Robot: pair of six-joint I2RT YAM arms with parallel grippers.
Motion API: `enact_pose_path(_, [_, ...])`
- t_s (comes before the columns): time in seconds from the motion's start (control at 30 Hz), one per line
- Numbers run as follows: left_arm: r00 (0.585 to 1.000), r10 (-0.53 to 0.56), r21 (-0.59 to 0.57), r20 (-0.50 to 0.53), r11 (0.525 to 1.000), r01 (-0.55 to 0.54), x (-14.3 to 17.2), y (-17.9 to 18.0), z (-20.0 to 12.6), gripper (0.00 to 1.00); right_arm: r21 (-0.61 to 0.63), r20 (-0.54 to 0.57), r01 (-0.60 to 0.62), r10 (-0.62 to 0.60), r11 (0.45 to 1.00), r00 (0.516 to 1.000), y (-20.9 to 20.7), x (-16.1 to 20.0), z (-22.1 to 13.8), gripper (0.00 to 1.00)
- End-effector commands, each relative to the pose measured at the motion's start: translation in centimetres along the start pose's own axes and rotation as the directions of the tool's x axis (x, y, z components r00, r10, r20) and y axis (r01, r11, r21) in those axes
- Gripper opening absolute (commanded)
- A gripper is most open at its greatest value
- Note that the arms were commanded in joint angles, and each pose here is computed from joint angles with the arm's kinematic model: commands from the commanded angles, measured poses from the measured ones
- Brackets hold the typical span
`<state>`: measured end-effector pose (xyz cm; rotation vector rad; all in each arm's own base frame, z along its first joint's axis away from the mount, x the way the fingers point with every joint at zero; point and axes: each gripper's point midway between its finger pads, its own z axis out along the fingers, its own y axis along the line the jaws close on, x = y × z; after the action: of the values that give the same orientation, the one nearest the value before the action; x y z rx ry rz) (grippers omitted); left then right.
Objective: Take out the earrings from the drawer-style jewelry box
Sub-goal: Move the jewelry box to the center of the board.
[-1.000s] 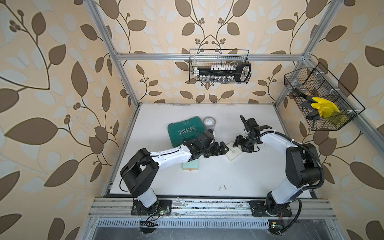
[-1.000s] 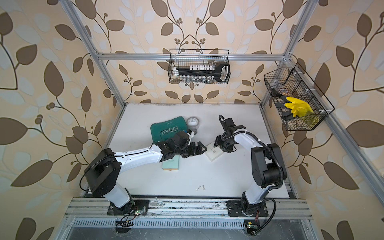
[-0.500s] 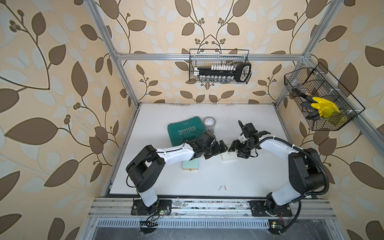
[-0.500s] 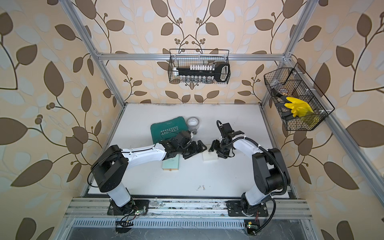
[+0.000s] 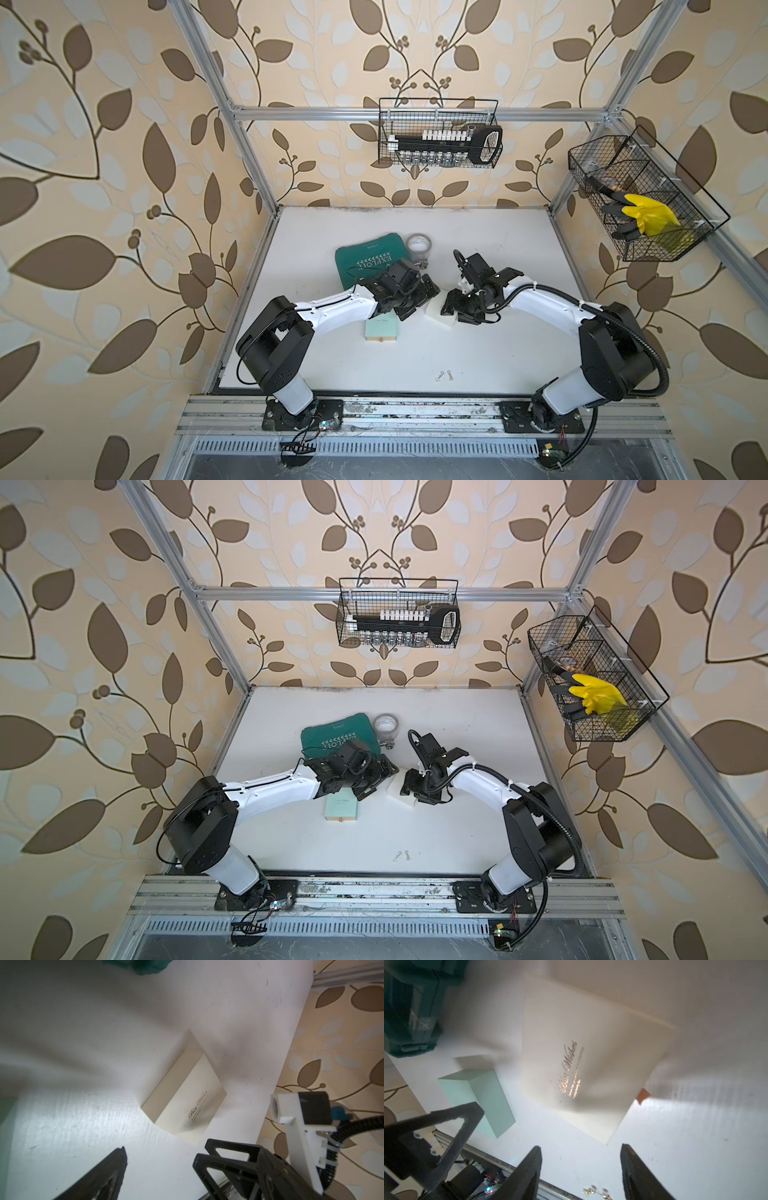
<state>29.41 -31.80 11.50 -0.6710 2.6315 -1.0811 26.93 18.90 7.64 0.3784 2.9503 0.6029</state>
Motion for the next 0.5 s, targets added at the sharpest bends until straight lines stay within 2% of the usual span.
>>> enact_pose_path(0.0, [0.988, -0.151, 0.009, -0.031, 0.988, 0.151, 0.3, -0.2, -0.3, 0.99, 0.043, 0.105, 0.030, -0.034, 0.999, 0.994, -0.9, -2.1, -3.5, 0.61])
enact_pose_path(0.1, [0.978, -0.190, -0.008, -0.085, 0.982, 0.190, 1.0, -0.6, 1.2, 0.99, 0.046, 0.132, 0.014, -0.020, 0.999, 0.991, -2.2, -3.5, -4.5, 0.59])
enact_pose_path(0.23, [0.965, -0.239, -0.110, -0.107, 0.968, 0.227, 1.8, 0.8, 2.6, 0.99, 0.056, 0.144, 0.001, -0.009, 0.998, 0.990, -3.5, -4.2, -5.4, 0.58])
enact_pose_path(0.47, [0.952, -0.282, -0.130, -0.120, 0.955, 0.266, 2.0, 1.1, 4.3, 0.98, 0.057, 0.118, 0.008, -0.014, 0.998, 0.993, -4.4, -2.7, -5.1, 0.51])
